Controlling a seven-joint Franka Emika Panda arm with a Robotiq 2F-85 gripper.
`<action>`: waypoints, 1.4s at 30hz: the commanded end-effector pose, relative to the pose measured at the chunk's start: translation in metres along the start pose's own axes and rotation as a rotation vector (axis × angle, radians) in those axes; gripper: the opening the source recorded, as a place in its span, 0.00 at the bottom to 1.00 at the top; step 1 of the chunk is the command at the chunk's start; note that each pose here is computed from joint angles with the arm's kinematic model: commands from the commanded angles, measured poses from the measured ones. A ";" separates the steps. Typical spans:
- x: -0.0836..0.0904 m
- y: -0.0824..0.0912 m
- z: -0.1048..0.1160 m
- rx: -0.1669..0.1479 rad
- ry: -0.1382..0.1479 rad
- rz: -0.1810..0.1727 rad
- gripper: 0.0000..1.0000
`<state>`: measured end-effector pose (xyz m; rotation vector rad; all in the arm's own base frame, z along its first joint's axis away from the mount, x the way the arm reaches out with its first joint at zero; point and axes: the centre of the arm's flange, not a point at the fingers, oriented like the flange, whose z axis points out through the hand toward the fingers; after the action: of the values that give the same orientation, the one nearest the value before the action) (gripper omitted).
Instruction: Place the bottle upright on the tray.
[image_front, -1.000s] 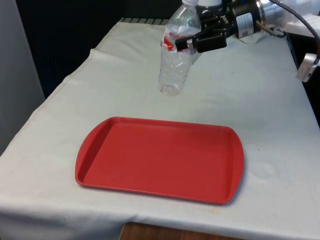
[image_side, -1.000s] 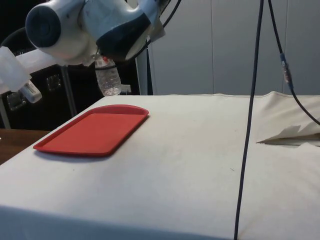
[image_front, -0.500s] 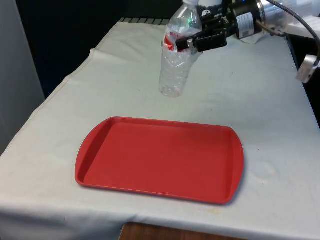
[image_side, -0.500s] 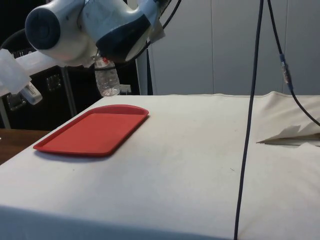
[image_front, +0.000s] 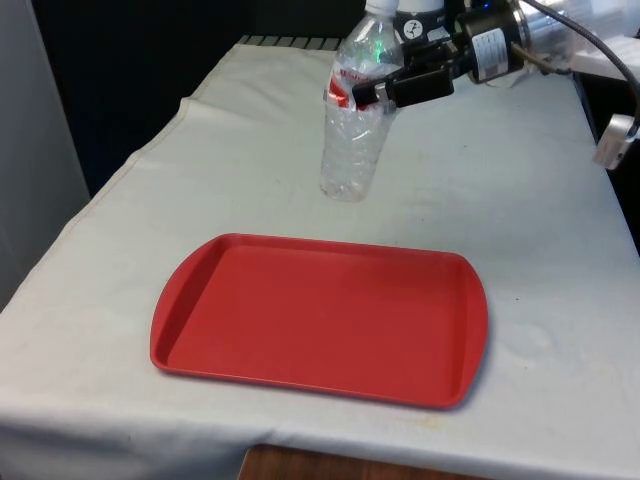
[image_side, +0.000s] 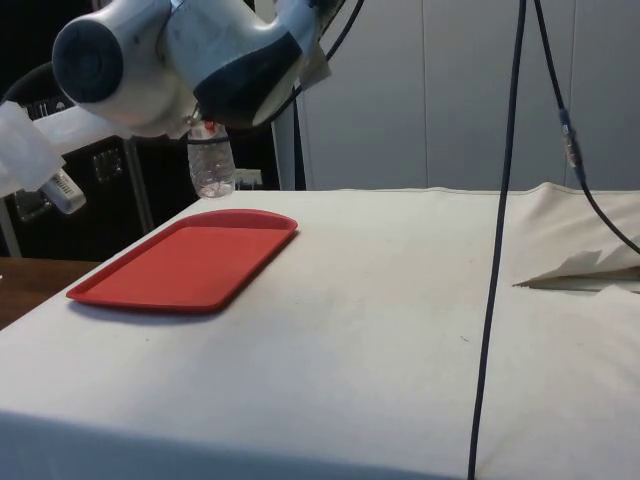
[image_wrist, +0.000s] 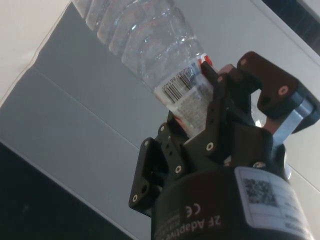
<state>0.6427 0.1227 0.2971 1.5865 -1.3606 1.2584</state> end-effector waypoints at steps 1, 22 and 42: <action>-0.001 0.000 0.001 0.001 -0.011 0.003 0.34; -0.027 -0.012 0.014 -0.012 -0.095 -0.026 0.34; -0.037 -0.012 0.020 -0.020 -0.124 -0.038 0.34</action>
<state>0.6594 0.1180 0.2571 1.6926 -1.4076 1.1362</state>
